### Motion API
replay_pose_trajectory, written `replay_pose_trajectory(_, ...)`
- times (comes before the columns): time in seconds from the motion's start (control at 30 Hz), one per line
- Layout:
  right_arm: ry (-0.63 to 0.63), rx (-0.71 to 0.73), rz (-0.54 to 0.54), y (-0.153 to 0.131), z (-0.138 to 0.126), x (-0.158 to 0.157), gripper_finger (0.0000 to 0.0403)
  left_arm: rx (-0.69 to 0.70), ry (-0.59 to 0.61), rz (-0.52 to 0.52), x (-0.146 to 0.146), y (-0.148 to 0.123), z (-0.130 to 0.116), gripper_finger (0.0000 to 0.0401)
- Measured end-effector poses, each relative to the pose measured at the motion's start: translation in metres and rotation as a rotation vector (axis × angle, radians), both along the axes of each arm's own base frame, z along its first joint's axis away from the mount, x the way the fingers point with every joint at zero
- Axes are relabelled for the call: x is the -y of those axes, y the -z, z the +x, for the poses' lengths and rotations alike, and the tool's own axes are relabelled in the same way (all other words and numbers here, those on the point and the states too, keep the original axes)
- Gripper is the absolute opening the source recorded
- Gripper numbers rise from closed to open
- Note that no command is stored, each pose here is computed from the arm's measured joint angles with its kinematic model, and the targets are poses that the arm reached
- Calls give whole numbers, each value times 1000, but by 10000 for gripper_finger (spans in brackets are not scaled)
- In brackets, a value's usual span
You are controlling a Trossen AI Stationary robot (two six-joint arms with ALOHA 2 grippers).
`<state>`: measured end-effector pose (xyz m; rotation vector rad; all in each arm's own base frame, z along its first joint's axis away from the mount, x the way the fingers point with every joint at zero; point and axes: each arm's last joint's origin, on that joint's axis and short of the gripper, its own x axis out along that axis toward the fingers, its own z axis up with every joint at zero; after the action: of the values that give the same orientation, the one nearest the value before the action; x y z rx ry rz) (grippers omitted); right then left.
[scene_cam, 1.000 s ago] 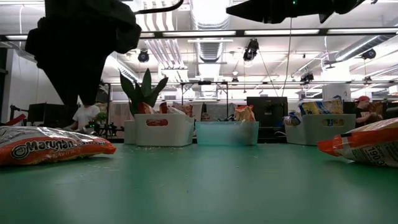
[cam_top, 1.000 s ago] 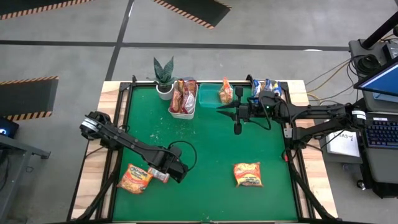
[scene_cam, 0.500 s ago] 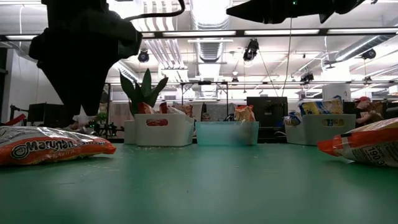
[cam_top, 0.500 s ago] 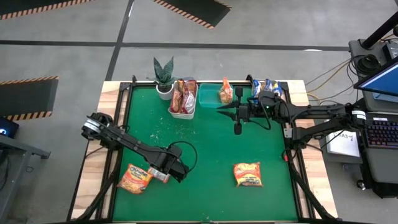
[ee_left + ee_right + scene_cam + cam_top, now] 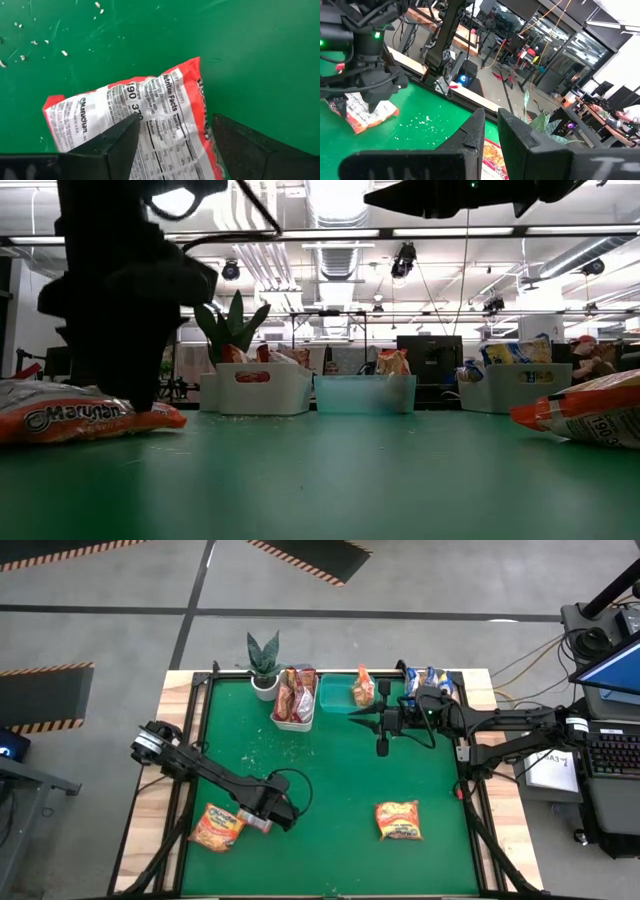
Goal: Sort Maruchan noodles
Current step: Put the orange noodle pack into the green bin
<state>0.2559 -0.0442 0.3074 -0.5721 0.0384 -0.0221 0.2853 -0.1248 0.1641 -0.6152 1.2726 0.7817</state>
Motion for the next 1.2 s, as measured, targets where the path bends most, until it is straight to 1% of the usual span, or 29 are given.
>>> replay_pose_trajectory(0.2,0,0,-2,0,0,0,43,39,-4,18,-2,12,-3,229)
replay_pose_trajectory(0.3,0,-1,-2,0,0,0,43,37,2,36,-3,12,-4,210)
replay_pose_trajectory(0.4,0,-1,-2,0,0,0,43,31,20,63,-4,12,-5,168)
replay_pose_trajectory(0.5,0,0,0,0,0,0,43,30,62,95,-5,12,-6,111)
replay_pose_trajectory(0.57,0,0,1,0,0,0,43,31,120,128,-6,10,-6,68)
replay_pose_trajectory(0.63,1,-1,8,0,0,0,43,36,175,176,-10,6,-6,27)
replay_pose_trajectory(0.7,1,0,21,0,0,0,43,60,211,236,-14,-2,-7,8)
replay_pose_trajectory(0.8,1,0,43,0,0,0,43,98,267,318,-18,-15,-10,9)
replay_pose_trajectory(0.93,-3,-9,102,2,1,0,43,193,322,437,-23,-44,-18,3)
replay_pose_trajectory(0.97,-17,-24,128,4,1,-1,43,220,335,464,-24,-52,-21,3)
replay_pose_trajectory(1.03,-85,-71,178,9,1,-3,43,278,353,512,-26,-70,-29,2)
replay_pose_trajectory(1.13,-263,-145,274,15,0,-8,43,364,384,590,-28,-93,-45,1)
replay_pose_trajectory(1.2,-414,-197,326,19,0,-12,43,434,404,638,-29,-103,-56,1)
